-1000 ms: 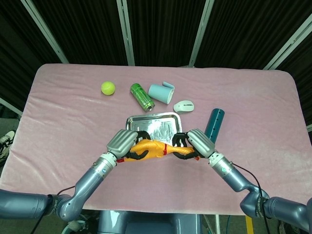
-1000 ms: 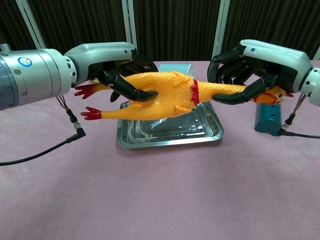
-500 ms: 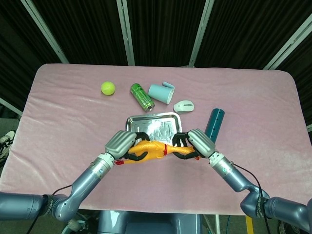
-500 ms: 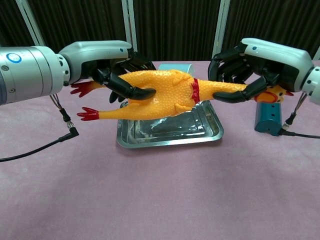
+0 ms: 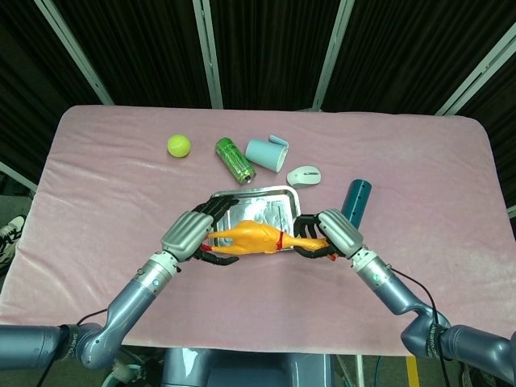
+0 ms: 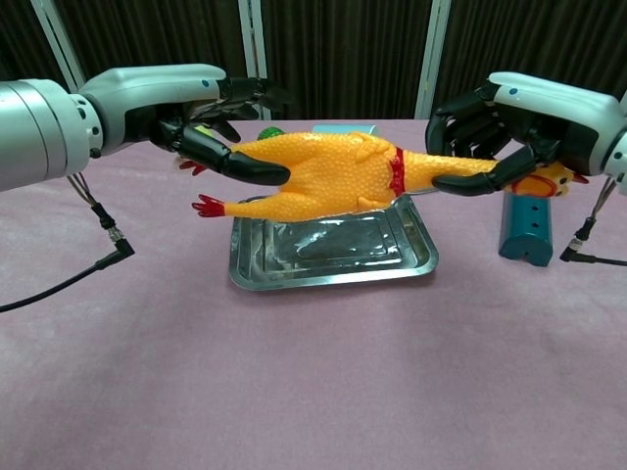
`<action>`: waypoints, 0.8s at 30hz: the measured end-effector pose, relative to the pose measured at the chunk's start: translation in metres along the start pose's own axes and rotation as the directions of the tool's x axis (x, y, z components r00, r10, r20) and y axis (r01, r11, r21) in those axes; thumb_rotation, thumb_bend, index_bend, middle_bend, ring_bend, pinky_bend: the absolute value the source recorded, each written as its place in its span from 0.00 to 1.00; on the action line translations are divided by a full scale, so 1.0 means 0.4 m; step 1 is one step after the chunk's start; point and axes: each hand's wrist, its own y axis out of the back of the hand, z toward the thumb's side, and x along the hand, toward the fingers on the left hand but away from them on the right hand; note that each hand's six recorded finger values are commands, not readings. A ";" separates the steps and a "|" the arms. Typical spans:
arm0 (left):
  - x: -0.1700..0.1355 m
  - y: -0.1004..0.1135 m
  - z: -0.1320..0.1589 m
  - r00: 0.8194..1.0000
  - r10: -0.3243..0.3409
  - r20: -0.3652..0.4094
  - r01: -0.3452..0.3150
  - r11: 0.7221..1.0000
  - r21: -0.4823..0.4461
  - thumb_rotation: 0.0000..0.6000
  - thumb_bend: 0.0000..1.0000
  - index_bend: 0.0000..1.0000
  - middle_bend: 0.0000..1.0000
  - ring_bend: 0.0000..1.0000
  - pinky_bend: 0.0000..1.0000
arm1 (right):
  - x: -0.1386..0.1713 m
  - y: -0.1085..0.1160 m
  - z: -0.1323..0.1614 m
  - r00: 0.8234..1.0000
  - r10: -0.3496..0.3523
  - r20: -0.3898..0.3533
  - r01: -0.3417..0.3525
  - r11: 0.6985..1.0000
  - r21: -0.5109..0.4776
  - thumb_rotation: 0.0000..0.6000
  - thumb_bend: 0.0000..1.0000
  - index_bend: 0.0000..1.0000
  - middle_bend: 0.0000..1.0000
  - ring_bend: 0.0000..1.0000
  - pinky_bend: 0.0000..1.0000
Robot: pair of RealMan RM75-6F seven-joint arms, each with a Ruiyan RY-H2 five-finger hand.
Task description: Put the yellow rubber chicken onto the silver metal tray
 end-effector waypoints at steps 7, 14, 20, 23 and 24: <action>-0.021 0.042 -0.025 0.997 0.077 -0.011 -0.077 0.997 0.031 0.81 0.08 0.00 0.00 0.00 0.06 | 0.000 0.007 -0.013 1.000 -0.006 0.013 0.006 1.000 -0.012 1.00 1.00 0.98 0.70 0.70 0.89; -0.079 0.122 -0.057 0.980 0.198 -0.028 -0.195 0.978 0.074 0.82 0.08 0.00 0.00 0.00 0.04 | -0.053 -0.003 -0.021 1.000 0.004 0.022 -0.003 1.000 -0.017 1.00 1.00 0.98 0.70 0.70 0.89; -0.135 0.173 -0.083 0.964 0.260 -0.046 -0.256 0.963 0.081 0.83 0.08 0.00 0.00 0.00 0.04 | -0.121 -0.034 -0.020 0.999 0.033 0.022 -0.032 0.999 -0.008 1.00 1.00 0.98 0.70 0.70 0.89; -0.153 0.180 -0.094 0.963 0.266 -0.051 -0.262 0.962 0.074 0.83 0.08 0.00 0.00 0.00 0.04 | -0.156 -0.056 -0.018 0.998 0.056 0.024 -0.056 0.998 0.006 1.00 1.00 0.98 0.70 0.70 0.89; -0.161 0.181 -0.101 0.962 0.268 -0.056 -0.263 0.962 0.072 0.83 0.08 0.00 0.00 0.00 0.04 | -0.166 -0.063 -0.018 0.998 0.063 0.026 -0.064 0.998 0.010 1.00 1.00 0.98 0.70 0.70 0.89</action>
